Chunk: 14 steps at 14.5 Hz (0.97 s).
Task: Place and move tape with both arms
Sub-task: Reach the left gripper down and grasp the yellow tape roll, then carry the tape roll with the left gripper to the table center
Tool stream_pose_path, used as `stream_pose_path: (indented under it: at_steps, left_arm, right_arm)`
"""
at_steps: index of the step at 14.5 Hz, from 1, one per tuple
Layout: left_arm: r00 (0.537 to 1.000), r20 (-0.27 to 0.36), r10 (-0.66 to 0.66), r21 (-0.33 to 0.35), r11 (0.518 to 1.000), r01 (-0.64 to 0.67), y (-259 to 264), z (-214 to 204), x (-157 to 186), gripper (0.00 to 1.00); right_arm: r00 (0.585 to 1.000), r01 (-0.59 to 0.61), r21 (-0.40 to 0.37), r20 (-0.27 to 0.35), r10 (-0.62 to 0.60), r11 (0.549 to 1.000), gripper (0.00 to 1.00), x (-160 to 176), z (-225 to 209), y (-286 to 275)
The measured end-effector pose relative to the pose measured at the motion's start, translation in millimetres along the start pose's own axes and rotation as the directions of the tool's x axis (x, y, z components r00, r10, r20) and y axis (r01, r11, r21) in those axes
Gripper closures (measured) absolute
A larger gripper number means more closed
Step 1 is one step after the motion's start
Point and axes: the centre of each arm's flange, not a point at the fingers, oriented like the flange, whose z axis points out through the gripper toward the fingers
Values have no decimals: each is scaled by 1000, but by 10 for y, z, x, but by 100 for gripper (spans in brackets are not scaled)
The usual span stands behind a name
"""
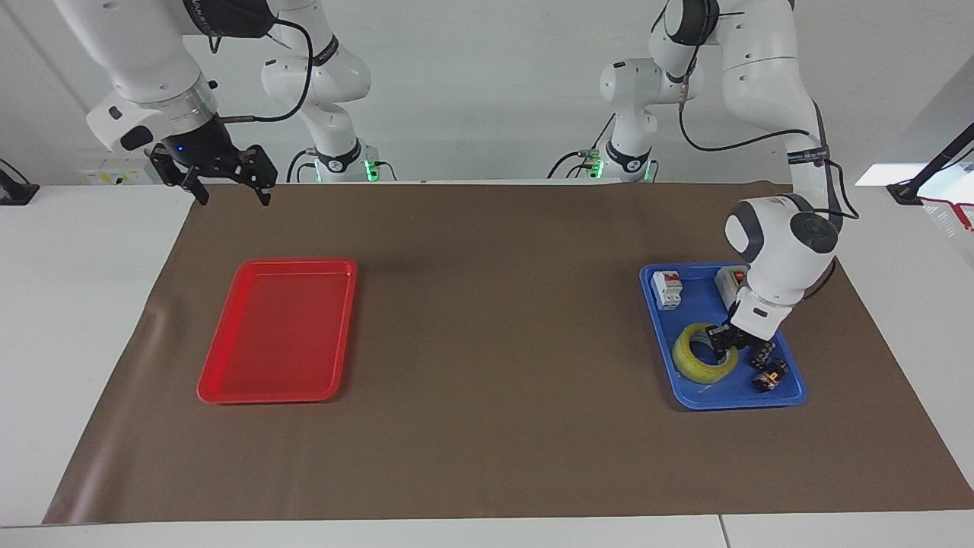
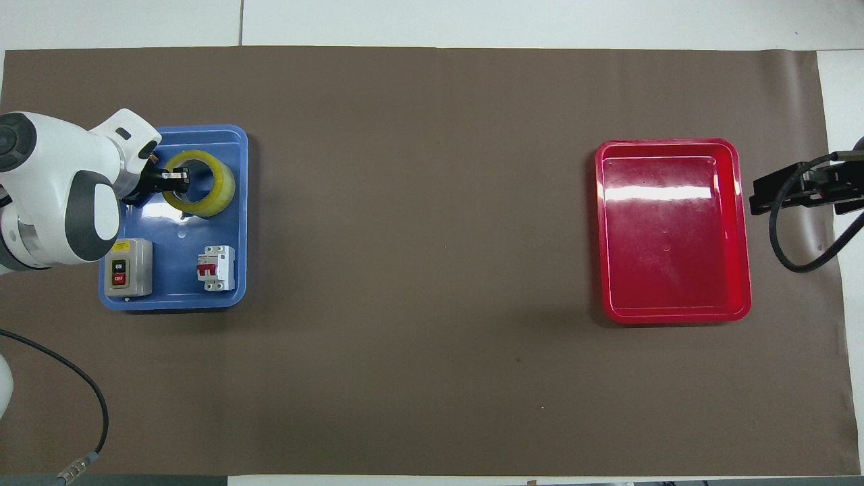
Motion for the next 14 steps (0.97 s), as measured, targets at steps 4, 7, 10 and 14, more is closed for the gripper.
stream_pose_path:
  at_steps: [4,7,10,14]
  left_arm:
    - [999,32,14,-5,1000,-13,106,-543,-14,79]
    - [999,37,-5,-11,1000,6,534,-817,-64,79]
    - [998,50,-39,-20,999,40,1501,-792,-273,79]
    - [993,27,-116,-6,993,116,2813,-690,-806,79]
  right_arm:
    - [1000,0,0,0,0,1000,0,0,0,0]
    - [1000,0,0,0,0,1000,0,0,0,0]
    - [1000,0,0,0,0,1000,0,0,0,0]
    - [1000,0,0,0,0,1000,0,0,0,0]
